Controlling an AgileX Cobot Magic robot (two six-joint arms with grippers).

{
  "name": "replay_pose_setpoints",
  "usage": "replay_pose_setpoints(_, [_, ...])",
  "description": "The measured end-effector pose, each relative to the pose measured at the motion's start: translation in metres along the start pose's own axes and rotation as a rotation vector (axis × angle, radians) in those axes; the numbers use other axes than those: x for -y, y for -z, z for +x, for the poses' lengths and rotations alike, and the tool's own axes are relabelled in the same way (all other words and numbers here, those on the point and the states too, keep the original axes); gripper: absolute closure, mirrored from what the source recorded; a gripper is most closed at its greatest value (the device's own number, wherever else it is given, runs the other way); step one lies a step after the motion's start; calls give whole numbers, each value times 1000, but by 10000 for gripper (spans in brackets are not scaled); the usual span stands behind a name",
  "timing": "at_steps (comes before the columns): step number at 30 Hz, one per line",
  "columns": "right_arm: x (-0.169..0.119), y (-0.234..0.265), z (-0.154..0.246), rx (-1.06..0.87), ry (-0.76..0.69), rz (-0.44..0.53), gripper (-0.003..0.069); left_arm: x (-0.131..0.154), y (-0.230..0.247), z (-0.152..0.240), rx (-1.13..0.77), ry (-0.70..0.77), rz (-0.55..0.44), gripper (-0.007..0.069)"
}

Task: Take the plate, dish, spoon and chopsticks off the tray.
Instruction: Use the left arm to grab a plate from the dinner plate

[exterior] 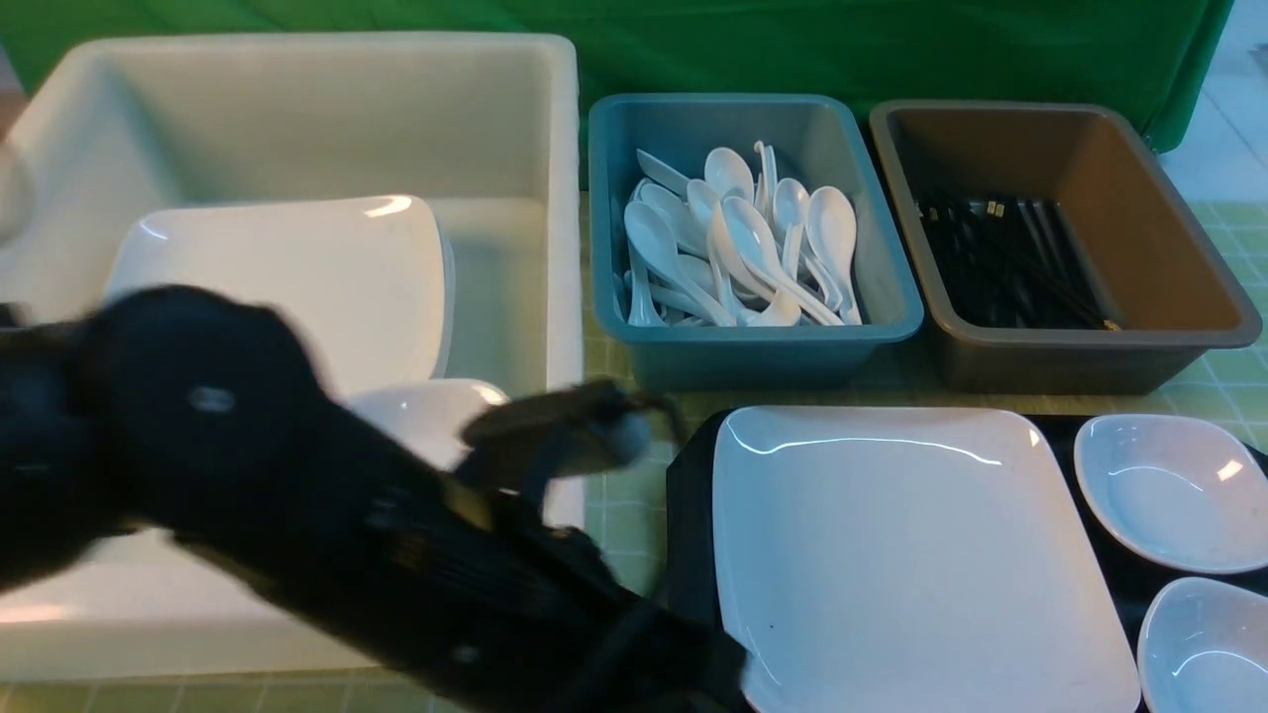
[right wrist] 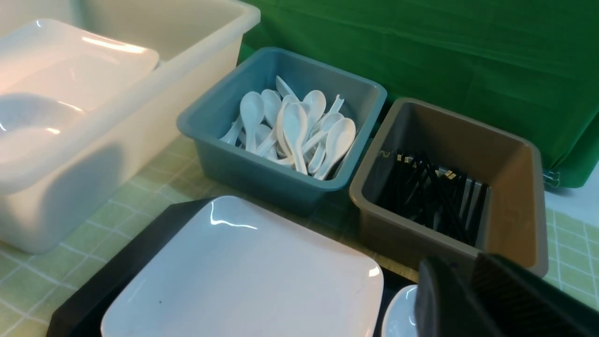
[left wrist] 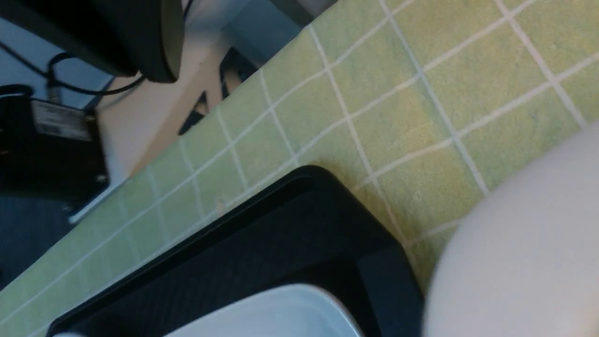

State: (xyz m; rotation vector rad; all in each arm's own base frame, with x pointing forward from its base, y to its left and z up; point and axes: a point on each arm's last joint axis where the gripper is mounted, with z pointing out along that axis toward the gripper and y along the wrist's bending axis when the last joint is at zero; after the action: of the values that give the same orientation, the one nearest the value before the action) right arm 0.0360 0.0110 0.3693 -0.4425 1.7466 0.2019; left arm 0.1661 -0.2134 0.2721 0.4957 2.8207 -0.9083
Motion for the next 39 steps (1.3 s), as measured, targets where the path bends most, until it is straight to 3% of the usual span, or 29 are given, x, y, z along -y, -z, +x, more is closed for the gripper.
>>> replay_pose_setpoints(3, [0,0,0,0,0,0,563,5,-25,-5,-45,-14,-55,515])
replay_pose_setpoints(7, [0,0,0,0,-2,0,556,-1,-60,-14,-45,21,-103,387])
replay_pose_setpoints(14, [0,-1,0,-3,-2,0,556,-11,-88,-30,57,69,-121,246])
replay_pose_setpoints(39, [-3,-40,-1,-148,8,-14,535,-22,-123,-42,168,247,-102,226])
